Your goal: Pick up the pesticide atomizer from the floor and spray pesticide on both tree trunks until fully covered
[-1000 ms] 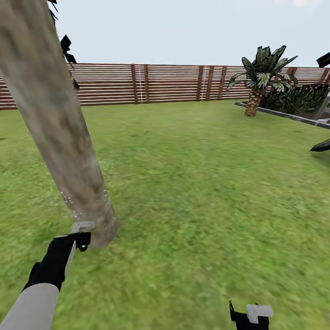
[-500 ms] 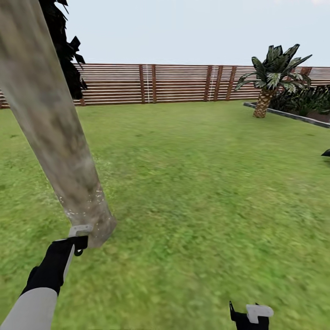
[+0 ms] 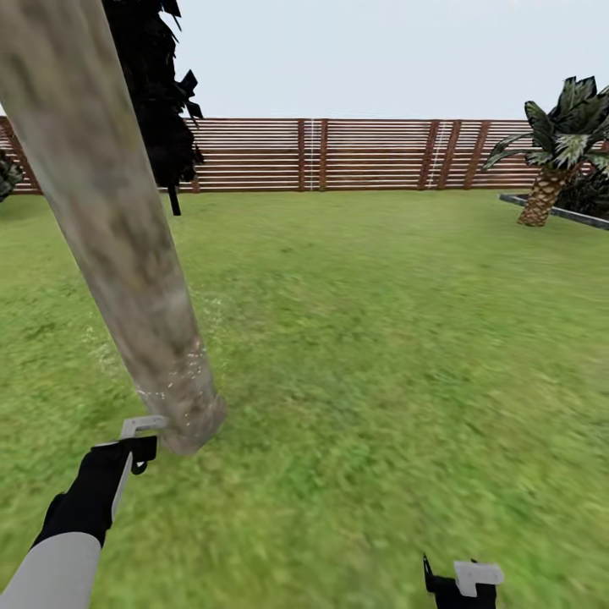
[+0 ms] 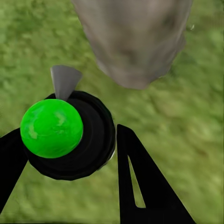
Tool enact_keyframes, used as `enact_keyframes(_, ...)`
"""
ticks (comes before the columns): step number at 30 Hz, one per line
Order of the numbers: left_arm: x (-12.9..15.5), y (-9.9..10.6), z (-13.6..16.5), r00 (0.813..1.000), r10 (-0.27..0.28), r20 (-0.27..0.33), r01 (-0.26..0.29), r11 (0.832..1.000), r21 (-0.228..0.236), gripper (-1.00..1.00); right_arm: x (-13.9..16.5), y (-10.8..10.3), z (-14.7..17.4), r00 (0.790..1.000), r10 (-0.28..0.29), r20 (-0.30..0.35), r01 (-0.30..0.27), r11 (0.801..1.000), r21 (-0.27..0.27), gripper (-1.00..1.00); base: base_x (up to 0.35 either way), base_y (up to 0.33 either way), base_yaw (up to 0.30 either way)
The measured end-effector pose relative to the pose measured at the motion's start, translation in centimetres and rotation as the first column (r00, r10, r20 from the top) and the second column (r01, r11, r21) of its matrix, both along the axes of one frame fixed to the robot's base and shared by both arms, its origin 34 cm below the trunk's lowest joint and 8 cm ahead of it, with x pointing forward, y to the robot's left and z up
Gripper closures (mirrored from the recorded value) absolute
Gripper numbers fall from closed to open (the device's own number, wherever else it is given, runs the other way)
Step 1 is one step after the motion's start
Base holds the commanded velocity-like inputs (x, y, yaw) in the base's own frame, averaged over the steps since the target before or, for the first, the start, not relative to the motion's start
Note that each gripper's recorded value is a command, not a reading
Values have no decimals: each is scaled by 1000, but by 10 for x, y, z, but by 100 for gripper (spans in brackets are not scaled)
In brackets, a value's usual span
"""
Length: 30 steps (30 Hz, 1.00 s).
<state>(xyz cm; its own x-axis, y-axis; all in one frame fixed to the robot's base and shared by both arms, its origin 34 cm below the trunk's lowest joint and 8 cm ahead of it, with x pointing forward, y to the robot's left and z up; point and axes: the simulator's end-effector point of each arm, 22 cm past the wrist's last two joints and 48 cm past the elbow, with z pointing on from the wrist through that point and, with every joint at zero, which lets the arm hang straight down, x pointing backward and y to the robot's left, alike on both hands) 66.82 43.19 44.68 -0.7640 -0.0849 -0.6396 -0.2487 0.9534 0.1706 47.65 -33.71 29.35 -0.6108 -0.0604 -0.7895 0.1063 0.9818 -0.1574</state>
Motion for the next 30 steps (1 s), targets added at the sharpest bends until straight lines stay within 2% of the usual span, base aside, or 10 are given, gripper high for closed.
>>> enact_keyframes(5,1,-7,-1,1000,-4,2,4,1000,-11,100,0,0,0,1000,0,0,0,1000,0,-100,228,-202,244)
enact_keyframes(16,2,-9,-1,1000,-5,5,5,1000,-14,100,0,0,0,1000,0,0,0,1000,0,-100,35,-263,22)
enact_keyframes(24,2,-9,-1,1000,-3,7,3,1000,-17,100,0,1,0,1000,1,0,-1,1000,2,-100,150,-244,261)
enact_keyframes(30,1,-3,1,1000,6,11,-6,1000,-16,100,0,1,0,1000,1,-1,-1,1000,2,-100,95,-39,278)
